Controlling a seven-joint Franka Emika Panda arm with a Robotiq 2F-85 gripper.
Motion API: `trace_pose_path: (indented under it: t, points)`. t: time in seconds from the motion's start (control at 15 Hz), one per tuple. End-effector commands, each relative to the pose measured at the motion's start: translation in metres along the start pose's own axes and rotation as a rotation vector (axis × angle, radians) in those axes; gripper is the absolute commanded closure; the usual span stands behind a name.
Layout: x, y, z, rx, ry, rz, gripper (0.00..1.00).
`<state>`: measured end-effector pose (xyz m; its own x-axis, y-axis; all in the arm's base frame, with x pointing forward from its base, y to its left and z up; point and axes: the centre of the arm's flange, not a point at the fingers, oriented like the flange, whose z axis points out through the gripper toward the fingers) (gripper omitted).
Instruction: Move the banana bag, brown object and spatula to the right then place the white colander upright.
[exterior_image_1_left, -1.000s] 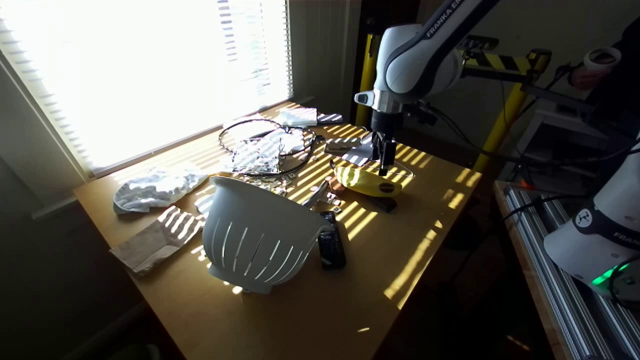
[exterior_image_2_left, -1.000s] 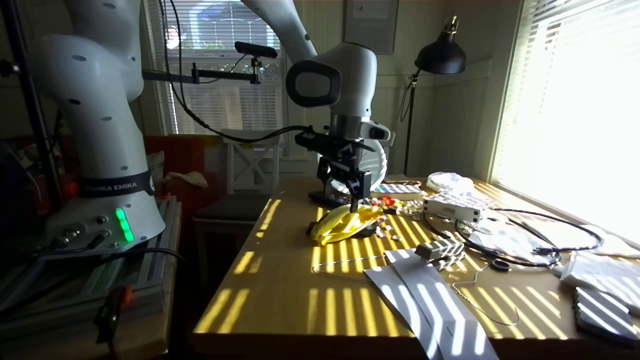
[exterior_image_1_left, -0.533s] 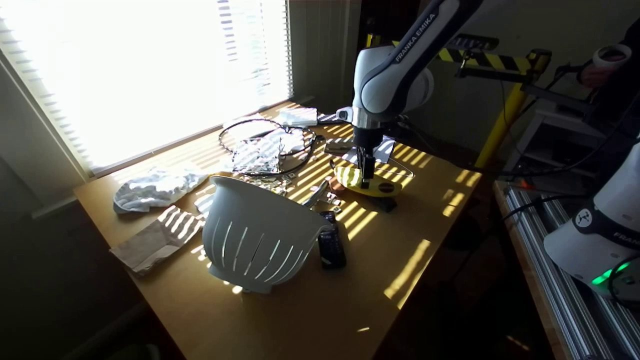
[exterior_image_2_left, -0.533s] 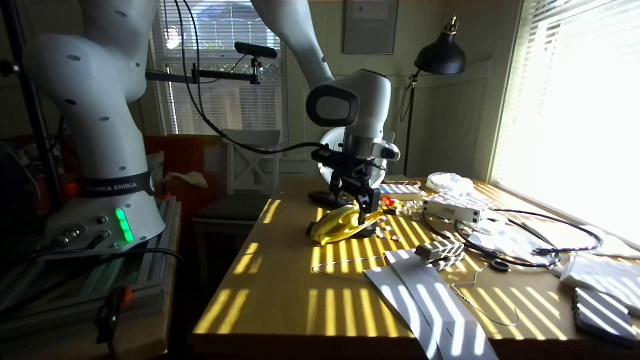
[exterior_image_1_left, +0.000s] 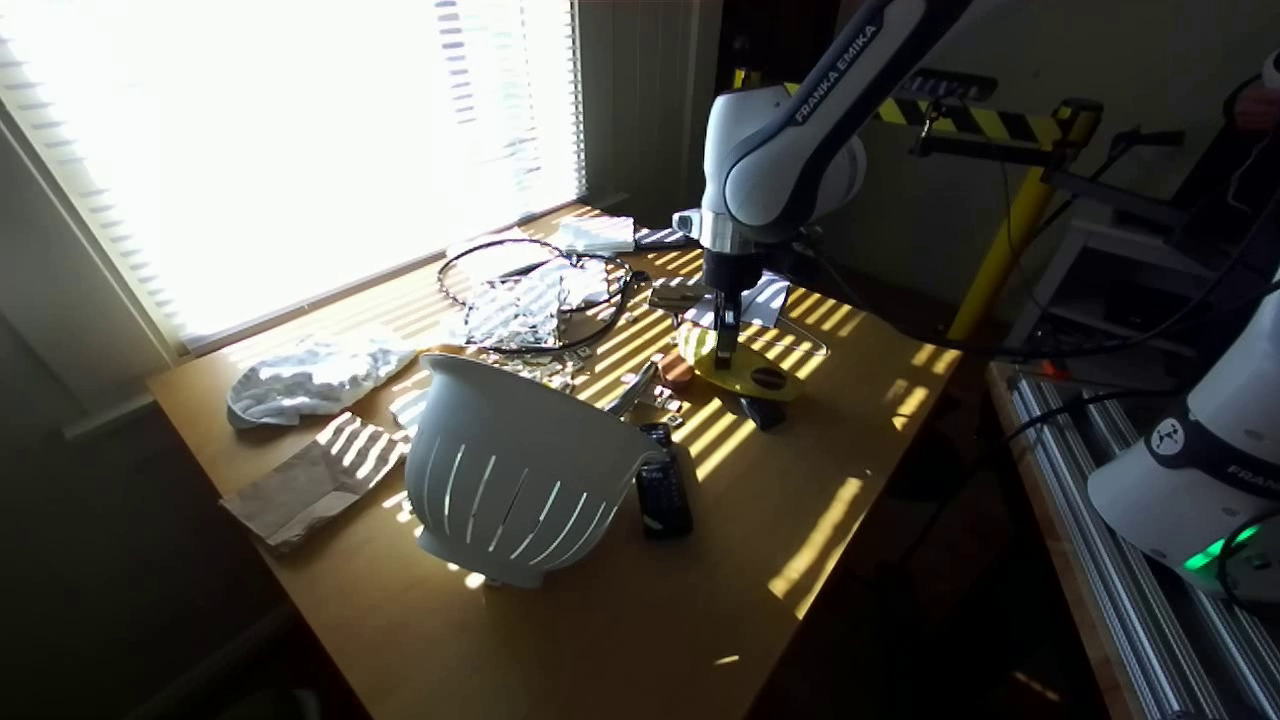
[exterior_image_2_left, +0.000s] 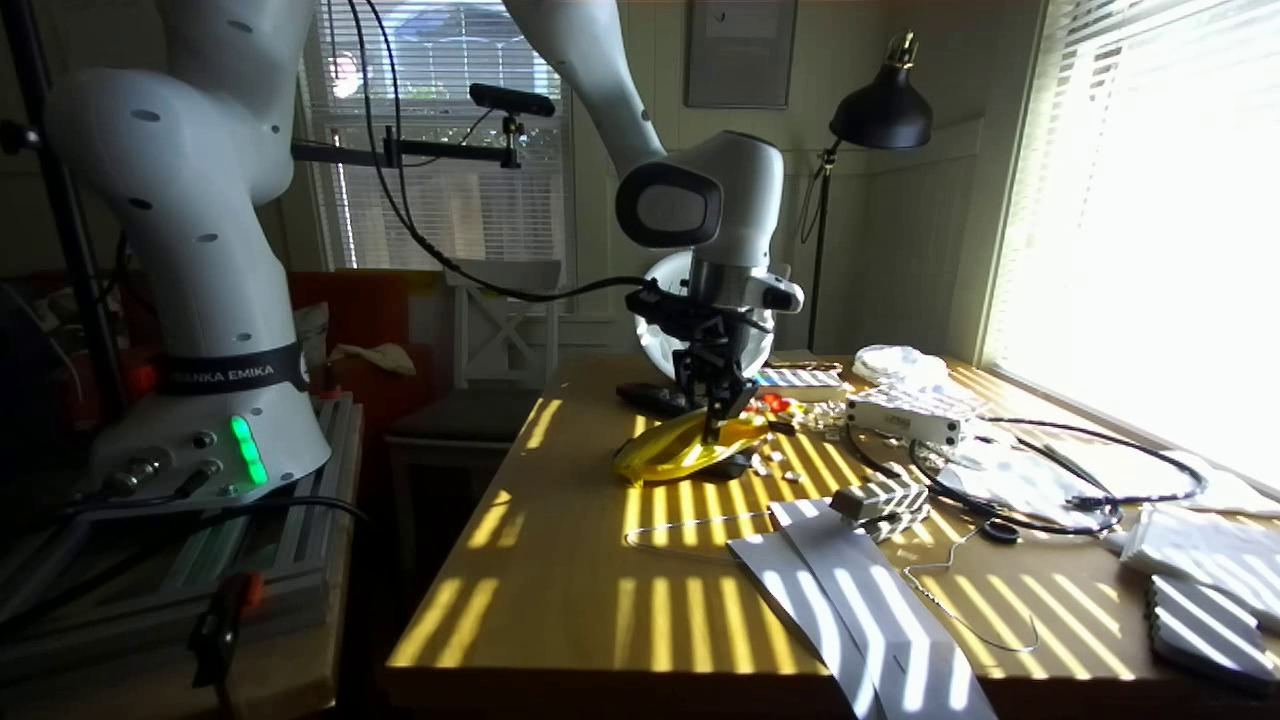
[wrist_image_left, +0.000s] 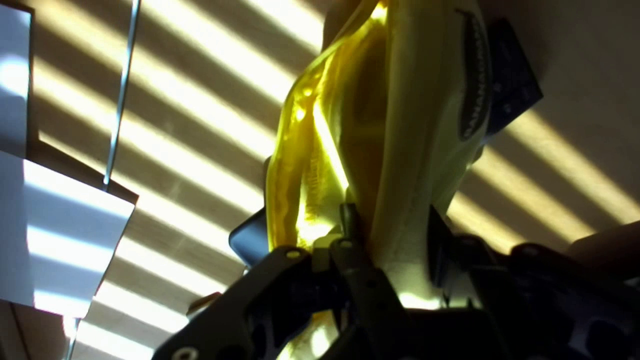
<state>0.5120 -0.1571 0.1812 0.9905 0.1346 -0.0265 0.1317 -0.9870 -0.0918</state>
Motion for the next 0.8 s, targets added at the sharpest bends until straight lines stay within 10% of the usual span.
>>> trace_pose_path:
  t: [0.0, 0.73]
  points:
    - [-0.026, -0.01, -0.029, -0.057, -0.023, 0.079, 0.97]
    - [-0.158, 0.018, -0.041, -0.309, -0.098, 0.648, 0.99]
